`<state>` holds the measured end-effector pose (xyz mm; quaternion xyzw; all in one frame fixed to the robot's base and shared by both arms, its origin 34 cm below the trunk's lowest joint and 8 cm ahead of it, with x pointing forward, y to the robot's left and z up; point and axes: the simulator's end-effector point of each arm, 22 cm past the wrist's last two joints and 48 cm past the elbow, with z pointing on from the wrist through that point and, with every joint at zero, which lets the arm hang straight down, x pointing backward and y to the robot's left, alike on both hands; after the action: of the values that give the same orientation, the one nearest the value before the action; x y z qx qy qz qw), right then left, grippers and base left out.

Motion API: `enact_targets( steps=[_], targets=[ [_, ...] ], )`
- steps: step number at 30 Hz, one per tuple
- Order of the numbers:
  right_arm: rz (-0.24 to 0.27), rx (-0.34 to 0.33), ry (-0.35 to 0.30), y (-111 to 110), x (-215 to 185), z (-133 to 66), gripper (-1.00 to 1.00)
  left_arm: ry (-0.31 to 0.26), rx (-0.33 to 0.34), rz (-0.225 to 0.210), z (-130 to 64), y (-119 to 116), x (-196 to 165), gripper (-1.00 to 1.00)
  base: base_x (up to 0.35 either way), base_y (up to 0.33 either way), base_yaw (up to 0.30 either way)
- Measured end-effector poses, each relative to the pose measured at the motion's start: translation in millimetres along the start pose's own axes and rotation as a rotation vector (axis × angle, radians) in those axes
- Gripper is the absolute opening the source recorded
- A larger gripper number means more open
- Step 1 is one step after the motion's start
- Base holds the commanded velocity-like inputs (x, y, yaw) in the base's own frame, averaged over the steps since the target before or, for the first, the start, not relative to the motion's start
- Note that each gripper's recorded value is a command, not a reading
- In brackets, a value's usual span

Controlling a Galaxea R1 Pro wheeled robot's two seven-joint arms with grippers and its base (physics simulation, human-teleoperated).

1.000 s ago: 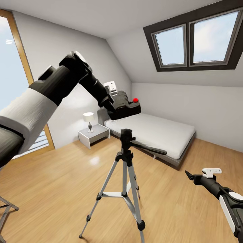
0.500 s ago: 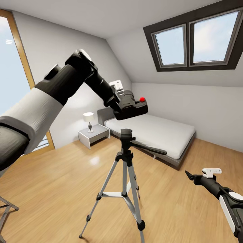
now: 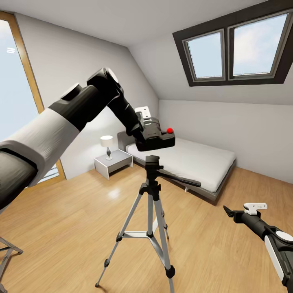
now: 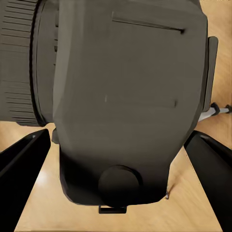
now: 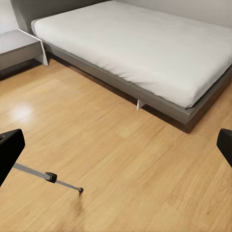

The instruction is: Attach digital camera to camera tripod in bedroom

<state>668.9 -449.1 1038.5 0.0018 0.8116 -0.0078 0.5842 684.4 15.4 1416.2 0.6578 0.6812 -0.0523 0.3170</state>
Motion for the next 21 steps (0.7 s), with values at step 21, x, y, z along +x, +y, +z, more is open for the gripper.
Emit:
enact_targets(
  steps=[21],
  targets=[
    [0.001,0.003,0.012,-1.7,6.6,-1.5,1.00,0.110,0.022,-0.099,23.0,3.0,34.7,-1.00,0.000,0.000,0.000]
  ],
)
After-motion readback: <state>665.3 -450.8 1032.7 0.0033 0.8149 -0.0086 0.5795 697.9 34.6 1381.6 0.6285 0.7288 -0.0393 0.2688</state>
